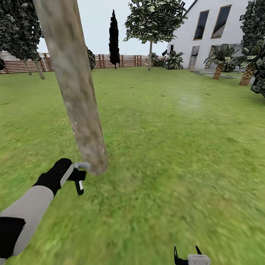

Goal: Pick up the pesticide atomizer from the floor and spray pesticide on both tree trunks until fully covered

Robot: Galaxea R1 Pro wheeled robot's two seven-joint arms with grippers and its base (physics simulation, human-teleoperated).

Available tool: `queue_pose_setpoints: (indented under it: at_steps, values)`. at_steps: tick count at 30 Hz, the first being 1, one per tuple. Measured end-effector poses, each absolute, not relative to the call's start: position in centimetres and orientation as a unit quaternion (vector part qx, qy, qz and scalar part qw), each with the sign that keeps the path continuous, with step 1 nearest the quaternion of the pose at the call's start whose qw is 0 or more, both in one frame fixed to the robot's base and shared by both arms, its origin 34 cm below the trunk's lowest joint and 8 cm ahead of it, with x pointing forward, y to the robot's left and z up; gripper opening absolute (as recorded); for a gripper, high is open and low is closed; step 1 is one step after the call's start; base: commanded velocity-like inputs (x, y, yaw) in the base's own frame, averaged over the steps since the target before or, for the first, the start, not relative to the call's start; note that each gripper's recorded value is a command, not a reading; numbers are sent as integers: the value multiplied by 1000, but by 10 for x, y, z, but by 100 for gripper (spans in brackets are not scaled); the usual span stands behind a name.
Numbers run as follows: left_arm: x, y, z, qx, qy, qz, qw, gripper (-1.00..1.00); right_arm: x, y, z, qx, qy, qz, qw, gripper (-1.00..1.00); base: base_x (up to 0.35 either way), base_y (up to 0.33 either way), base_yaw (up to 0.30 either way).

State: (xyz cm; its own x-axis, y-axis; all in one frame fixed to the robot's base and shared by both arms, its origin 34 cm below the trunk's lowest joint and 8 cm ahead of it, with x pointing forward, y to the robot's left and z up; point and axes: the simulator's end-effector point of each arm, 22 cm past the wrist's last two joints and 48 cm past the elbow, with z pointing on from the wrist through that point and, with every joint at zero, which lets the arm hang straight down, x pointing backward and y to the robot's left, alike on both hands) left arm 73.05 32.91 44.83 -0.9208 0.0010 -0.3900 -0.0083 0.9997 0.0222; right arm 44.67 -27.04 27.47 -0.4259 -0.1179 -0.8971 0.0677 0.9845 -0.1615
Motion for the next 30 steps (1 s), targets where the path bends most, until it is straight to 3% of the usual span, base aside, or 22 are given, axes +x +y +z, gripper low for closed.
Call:
queue_pose_setpoints:
  at_steps: [3,7,12,18,26,30]
  values:
    - [732,313,448,6,980,5,200,-100,447,-270,275,-15,840,-87,536,100,43,-8,0]
    - [729,355,451,-9,979,25,200,-100,447,-270,275,-15,840,-86,536,100,0,0,0]
    - [733,305,448,9,979,-16,203,-100,447,-269,275,-15,840,-86,536,100,0,0,0]
    - [729,342,452,3,979,-17,203,-100,430,-272,269,-13,846,-89,526,100,0,0,0]
    - [745,303,475,26,973,-40,226,-100,418,-270,265,-14,851,-87,518,100,0,0,0]
    - [744,335,487,17,973,-20,228,-100,418,-270,264,-14,851,-87,518,100,0,0,0]
